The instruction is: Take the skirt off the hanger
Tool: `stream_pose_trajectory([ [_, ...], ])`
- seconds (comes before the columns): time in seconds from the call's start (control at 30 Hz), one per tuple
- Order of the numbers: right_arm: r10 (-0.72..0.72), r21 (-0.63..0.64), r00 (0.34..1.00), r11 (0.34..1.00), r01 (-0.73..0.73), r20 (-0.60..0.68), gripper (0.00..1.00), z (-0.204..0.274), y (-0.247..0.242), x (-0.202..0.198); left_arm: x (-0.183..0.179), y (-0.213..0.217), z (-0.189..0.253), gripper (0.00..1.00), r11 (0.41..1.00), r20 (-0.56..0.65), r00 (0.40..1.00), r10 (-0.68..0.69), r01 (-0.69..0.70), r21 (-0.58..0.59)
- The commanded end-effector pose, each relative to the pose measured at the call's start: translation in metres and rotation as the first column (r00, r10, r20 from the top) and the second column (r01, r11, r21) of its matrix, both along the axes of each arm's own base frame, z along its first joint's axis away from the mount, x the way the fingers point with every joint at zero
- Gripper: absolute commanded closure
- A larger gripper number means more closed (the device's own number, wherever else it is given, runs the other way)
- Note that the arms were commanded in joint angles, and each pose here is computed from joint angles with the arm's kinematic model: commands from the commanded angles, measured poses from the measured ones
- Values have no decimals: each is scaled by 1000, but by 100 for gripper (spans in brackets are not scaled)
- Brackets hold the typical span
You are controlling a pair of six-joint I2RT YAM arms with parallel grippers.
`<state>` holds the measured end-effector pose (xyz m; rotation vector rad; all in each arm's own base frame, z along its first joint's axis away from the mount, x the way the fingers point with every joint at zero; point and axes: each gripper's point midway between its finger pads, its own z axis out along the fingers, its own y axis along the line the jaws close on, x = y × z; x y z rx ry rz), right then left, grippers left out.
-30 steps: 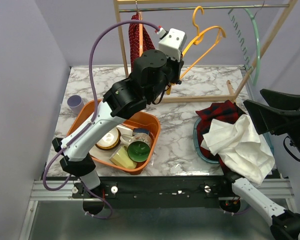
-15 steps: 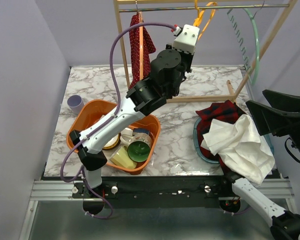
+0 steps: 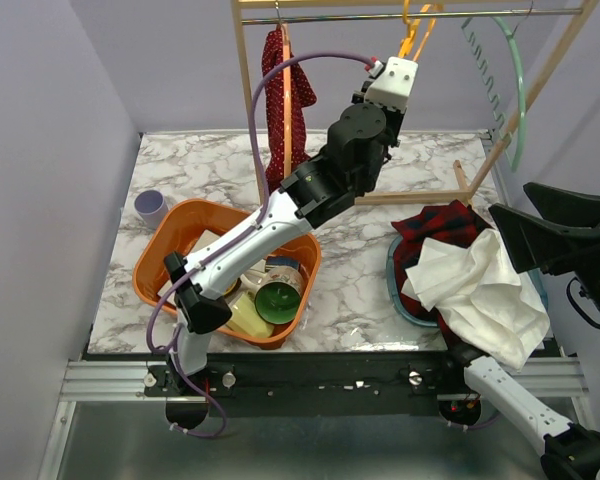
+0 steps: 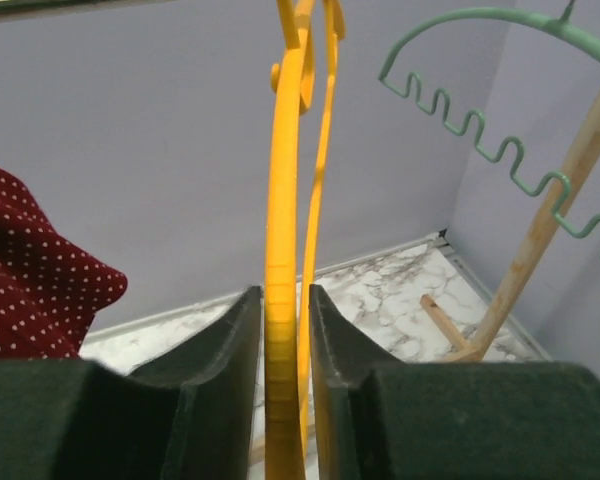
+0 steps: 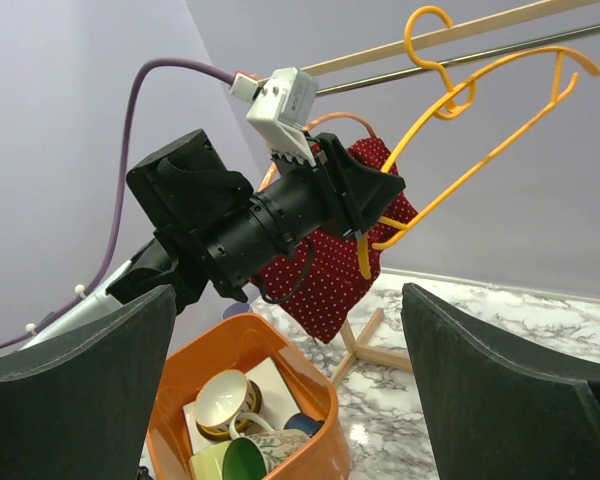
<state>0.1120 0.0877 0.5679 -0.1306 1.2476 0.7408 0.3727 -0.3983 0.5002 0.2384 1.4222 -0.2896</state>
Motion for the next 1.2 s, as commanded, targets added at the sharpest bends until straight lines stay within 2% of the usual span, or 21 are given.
stream_pose_trajectory([
  [0.0,-8,5,1000,1000,8,19,0,2,-2,-2,-12,7,3,66,998,-24,998,-51,50,-22],
  [0.03,0,5,1000,1000,0,19,0,2,-1,-2,-11,8,3,85,999,-21,999,-46,45,-22],
  [0.07,2,8,1000,1000,-3,21,0,3,-1,-3,-8,8,2,95,999,-20,999,-40,40,-14],
  [0.1,4,10,1000,1000,-5,24,0,4,-1,-5,-7,11,12,100,999,-9,999,-33,33,-33],
  [0.27,6,15,999,1000,-7,34,0,8,-3,-10,11,6,12,100,999,-8,1000,-5,5,-52],
  [0.6,10,11,999,1000,-10,32,0,6,-3,-12,16,0,-9,100,998,-66,997,-36,32,-54],
  [0.67,14,16,999,1000,-15,37,0,7,-3,-13,11,1,-12,87,997,-82,995,-57,53,-53],
  [0.7,15,18,999,1000,-16,38,0,8,-3,-14,11,-1,-21,77,998,-97,993,-63,60,-36],
  [0.73,18,22,999,1000,-19,38,0,8,-2,-14,5,4,-15,62,997,-92,993,-74,71,-43],
  [0.83,31,24,999,999,-32,32,0,8,0,-14,-7,11,-13,39,993,-105,988,-110,106,-42],
  [1.03,63,30,998,998,-63,-1,0,3,6,-11,-47,38,9,22,976,-142,966,-215,209,-57],
  [1.17,70,38,997,997,-69,-21,0,-1,8,-10,-68,72,16,18,979,-165,965,-202,197,-48],
])
